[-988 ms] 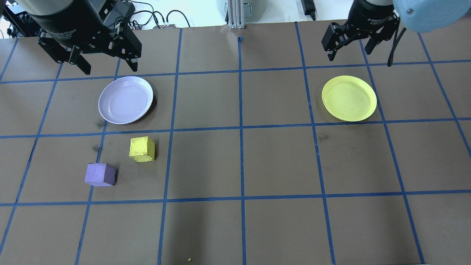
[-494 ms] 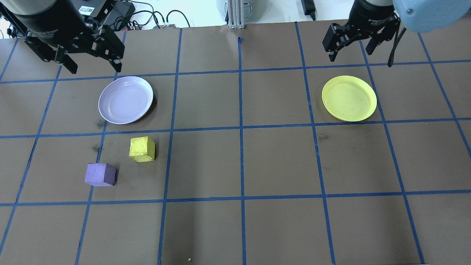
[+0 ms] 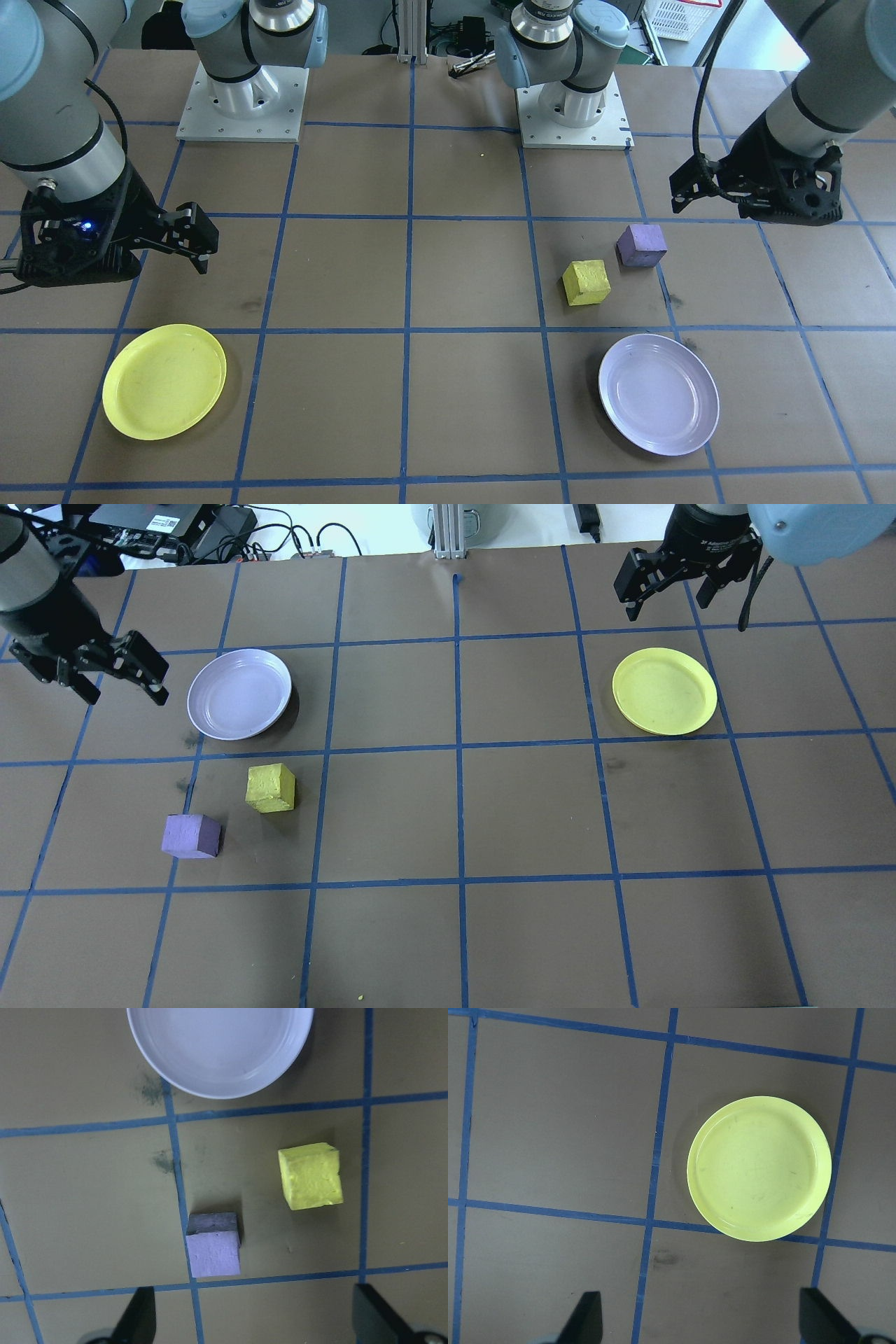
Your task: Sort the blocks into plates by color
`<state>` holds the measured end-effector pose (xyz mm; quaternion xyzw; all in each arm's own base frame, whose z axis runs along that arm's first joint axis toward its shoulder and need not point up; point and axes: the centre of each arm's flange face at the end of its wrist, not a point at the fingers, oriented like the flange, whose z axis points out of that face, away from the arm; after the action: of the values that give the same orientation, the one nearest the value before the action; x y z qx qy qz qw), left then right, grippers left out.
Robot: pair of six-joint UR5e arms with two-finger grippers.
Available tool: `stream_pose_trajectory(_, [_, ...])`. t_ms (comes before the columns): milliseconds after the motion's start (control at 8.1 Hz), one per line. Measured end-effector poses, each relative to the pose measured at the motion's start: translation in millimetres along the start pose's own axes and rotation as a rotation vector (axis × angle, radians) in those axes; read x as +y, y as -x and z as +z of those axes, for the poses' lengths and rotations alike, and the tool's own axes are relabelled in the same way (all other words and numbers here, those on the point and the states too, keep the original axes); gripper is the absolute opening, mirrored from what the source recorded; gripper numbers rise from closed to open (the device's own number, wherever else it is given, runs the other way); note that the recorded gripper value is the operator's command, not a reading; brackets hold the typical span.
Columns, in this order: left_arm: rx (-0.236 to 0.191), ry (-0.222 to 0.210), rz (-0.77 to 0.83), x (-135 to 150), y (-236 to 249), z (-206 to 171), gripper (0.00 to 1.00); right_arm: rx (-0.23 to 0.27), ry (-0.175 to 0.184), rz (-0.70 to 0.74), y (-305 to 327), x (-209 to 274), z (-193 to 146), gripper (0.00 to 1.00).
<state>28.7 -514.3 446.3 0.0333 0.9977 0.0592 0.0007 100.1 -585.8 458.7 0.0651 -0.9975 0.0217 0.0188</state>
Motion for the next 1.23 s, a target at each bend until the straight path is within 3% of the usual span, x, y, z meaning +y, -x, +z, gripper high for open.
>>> stream_pose_trajectory(370, [-0.042,0.127,-0.02,14.2,37.1,96.2,1.0,-0.002,0.011,-0.002,0.6,2.4,6.5,1.0])
stream_pose_trajectory(617, [-0.028,0.185,-0.024,9.2,42.5,153.3,1.0,-0.001,0.008,-0.001,0.3,2.6,7.4,1.0])
stream_pose_trajectory(1235, [0.013,0.274,-0.018,3.8,44.8,210.5,1.0,0.0,0.007,-0.025,-1.6,1.4,9.2,1.0])
